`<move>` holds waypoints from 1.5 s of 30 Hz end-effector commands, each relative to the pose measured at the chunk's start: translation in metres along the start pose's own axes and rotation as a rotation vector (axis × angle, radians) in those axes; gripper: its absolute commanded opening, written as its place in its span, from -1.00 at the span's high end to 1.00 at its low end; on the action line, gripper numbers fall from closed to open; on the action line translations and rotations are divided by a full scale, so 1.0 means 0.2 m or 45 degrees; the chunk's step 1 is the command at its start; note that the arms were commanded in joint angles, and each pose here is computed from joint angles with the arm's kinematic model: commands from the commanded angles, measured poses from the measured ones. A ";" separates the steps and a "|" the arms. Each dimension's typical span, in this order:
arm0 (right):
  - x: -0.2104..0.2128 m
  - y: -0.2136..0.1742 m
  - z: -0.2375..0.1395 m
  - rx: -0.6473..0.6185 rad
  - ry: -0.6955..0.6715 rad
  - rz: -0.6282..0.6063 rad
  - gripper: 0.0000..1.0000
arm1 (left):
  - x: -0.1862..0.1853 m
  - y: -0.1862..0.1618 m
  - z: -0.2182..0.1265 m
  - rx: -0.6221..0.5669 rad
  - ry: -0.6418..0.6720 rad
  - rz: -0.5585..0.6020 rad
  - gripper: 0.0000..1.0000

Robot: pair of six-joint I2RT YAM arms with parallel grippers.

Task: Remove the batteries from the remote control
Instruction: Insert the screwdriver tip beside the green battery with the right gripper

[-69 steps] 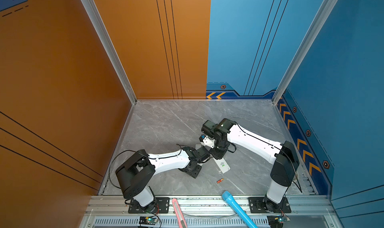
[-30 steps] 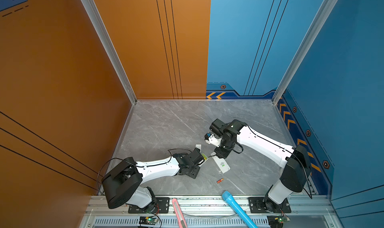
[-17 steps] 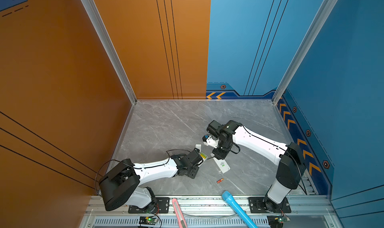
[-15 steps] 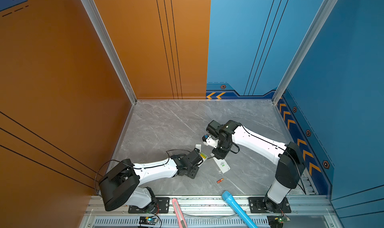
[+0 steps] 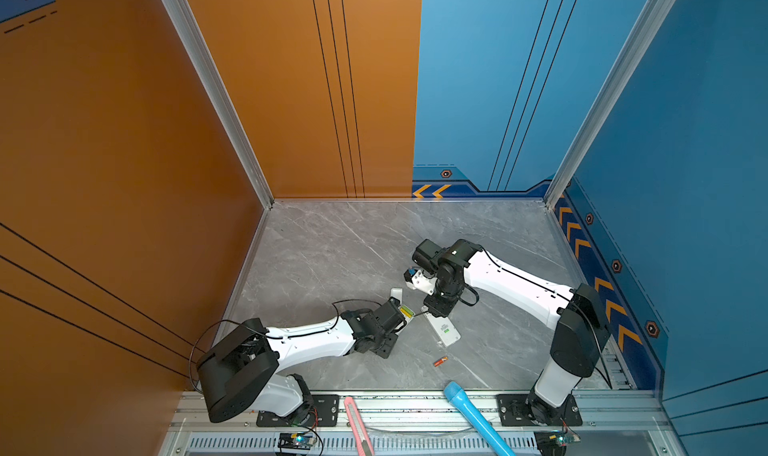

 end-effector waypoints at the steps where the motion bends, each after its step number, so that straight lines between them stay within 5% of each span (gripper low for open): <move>1: -0.01 0.00 -0.05 -0.013 -0.030 -0.015 1.00 | 0.02 -0.04 0.01 0.027 0.020 0.039 0.15; 45: -0.02 0.02 -0.04 0.015 -0.010 -0.010 1.00 | 0.01 -0.04 0.01 0.025 0.032 0.054 0.27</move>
Point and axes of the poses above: each gripper's point midway between its finger pads, its own z axis out along the fingers, its own x axis along the line the jaws close on, y = z × x, the point moved 7 cm from there along -z, back along the fingers, and after that the axes turned 11 degrees about -z, right-handed, at the moved point
